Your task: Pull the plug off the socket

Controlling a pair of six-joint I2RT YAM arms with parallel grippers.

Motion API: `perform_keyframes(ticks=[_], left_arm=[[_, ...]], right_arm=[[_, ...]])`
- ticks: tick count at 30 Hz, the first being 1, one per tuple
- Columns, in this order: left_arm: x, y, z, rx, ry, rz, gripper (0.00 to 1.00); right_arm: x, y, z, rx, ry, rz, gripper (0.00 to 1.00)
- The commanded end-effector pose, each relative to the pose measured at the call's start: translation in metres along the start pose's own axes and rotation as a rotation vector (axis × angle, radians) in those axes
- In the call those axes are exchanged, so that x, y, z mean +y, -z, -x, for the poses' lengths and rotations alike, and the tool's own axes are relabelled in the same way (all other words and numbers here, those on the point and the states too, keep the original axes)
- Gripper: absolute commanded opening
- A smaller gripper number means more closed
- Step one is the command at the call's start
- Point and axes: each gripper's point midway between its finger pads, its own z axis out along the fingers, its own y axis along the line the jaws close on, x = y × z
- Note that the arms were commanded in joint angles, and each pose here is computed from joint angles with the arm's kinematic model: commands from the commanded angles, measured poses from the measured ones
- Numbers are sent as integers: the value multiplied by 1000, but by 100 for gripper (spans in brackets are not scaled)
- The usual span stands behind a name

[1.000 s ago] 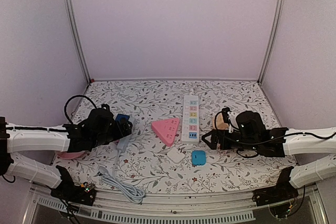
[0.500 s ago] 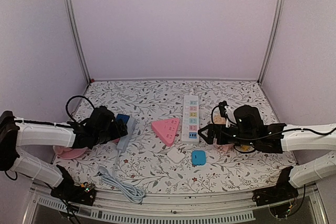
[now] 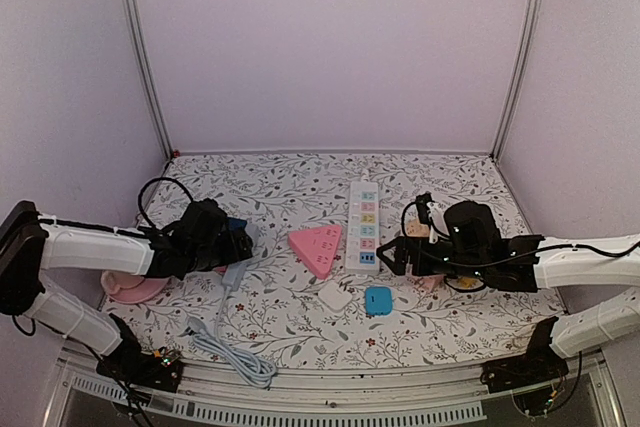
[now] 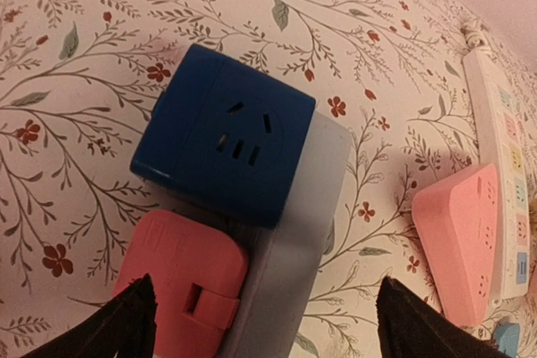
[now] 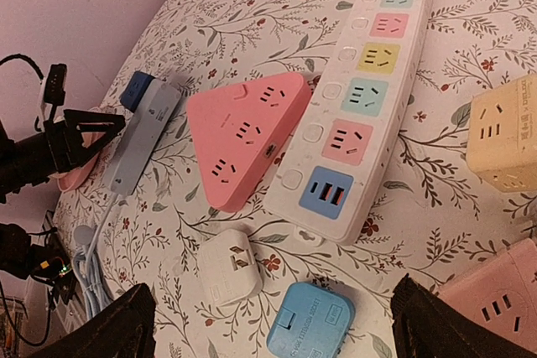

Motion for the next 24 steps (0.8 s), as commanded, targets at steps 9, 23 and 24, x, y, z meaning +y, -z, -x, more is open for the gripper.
perform_keyframes(ticks=[9, 23, 24], left_arm=[[-5, 10, -44, 61, 11, -37, 92], [-59, 12, -60, 93, -8, -142, 86], [-64, 13, -61, 94, -11, -152, 86]], right_arm=[[8, -4, 6, -14, -2, 25, 99], [6, -4, 3, -10, -7, 22, 99], [7, -5, 4, -9, -8, 22, 99]])
